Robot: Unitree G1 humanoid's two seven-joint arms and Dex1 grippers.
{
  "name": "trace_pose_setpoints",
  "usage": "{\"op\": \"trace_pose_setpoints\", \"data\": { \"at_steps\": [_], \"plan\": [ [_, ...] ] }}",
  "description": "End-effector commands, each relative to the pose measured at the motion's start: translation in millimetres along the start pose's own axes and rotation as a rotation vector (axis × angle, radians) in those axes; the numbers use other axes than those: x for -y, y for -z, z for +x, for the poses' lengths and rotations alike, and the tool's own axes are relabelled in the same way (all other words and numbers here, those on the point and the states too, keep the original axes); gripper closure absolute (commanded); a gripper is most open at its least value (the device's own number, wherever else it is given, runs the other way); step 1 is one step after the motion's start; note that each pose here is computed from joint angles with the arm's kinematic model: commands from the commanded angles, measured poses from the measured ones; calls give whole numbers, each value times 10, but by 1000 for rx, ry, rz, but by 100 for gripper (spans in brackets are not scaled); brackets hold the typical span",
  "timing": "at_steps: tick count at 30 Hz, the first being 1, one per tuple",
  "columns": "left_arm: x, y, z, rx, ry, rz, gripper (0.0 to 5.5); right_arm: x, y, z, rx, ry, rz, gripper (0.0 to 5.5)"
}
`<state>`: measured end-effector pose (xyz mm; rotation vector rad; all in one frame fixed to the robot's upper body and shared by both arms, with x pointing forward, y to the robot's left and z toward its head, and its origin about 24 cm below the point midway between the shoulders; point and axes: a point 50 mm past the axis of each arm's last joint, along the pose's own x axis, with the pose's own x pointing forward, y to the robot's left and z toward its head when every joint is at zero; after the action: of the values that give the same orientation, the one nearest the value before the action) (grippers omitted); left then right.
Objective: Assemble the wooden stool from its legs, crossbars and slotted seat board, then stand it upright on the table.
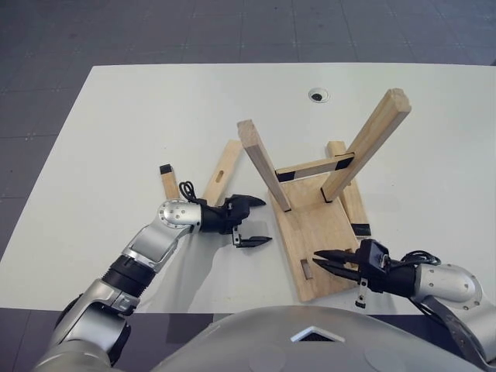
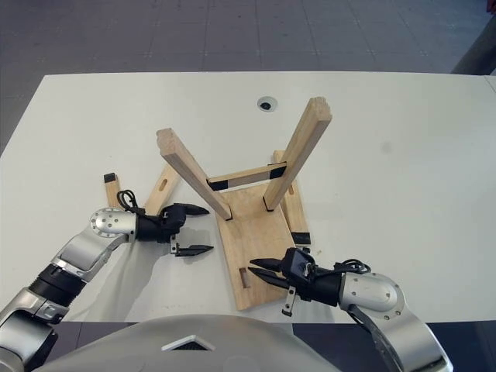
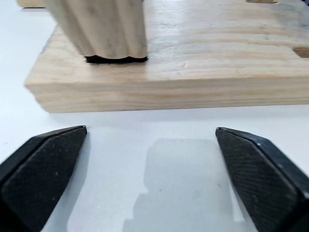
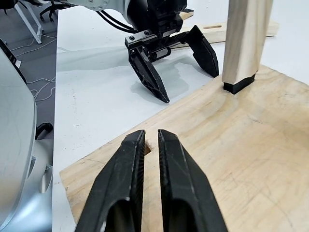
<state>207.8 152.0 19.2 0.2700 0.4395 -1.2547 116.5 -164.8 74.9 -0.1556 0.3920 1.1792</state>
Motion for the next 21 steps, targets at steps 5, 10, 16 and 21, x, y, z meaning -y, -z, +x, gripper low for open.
{"op": "trace_pose_setpoints", "data": {
  "at_steps": [5, 10, 16, 21],
  "plan": [
    [233, -115, -366, -34, -357, -40, 11, 250, -101, -254, 6, 181, -54, 500],
    [467, -289, -413, 64, -543, -154, 11, 383, -135, -293, 70, 375, -4, 500],
    [645, -431, -385, 164, -785, -285, 11, 440, -83, -348, 22, 576, 12, 500],
    [685, -469, -315, 197, -853, -325, 8, 550, -100, -353, 44, 732, 30, 444]
  ]
}}
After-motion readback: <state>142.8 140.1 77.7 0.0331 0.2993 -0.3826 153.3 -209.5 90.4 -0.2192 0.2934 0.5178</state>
